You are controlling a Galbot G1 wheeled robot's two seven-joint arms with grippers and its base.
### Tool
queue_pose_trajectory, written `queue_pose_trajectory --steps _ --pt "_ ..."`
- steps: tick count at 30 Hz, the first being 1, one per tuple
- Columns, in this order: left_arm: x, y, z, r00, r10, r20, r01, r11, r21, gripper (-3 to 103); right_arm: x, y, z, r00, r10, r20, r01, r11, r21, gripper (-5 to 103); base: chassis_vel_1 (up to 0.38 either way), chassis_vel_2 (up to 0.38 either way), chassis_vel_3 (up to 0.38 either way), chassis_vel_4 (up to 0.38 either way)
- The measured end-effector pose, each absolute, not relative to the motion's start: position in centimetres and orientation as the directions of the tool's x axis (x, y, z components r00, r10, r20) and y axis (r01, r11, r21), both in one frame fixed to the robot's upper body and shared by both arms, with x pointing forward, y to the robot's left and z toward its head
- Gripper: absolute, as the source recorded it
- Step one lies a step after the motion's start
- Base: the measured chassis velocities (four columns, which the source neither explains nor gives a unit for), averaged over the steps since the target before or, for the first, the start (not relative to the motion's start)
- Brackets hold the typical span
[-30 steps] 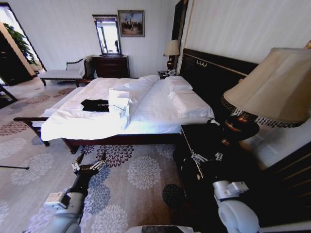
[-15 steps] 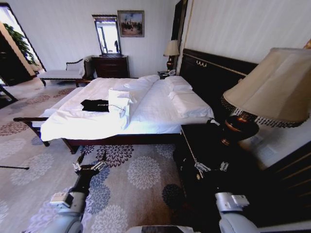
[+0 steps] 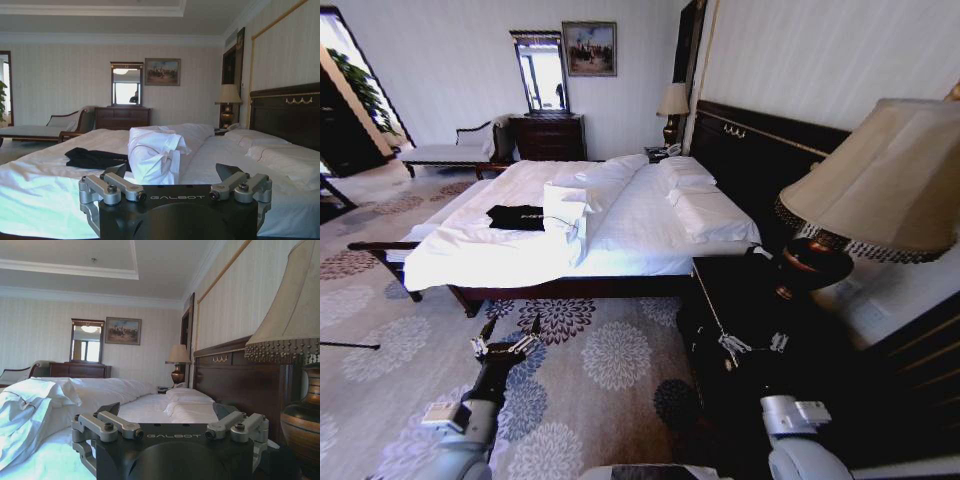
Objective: Fold the clothes on the bed.
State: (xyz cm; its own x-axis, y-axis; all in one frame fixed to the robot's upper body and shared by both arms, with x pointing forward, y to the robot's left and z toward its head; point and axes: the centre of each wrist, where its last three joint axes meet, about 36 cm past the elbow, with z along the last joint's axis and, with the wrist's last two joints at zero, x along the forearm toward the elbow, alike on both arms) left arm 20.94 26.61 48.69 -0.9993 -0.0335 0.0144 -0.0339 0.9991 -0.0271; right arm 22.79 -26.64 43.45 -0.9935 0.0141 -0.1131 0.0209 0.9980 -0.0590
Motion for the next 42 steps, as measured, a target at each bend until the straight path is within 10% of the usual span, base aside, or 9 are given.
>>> queue_pose_trajectory --steps 42 --pt "20.96 27.11 48.36 -0.999 -0.046 -0.003 -0.046 0.999 -0.013 100 22.86 -26.15 42.7 -0.992 0.013 -0.124 0.019 0.999 -0.047 100 -0.064 0.064 0.066 -0.063"
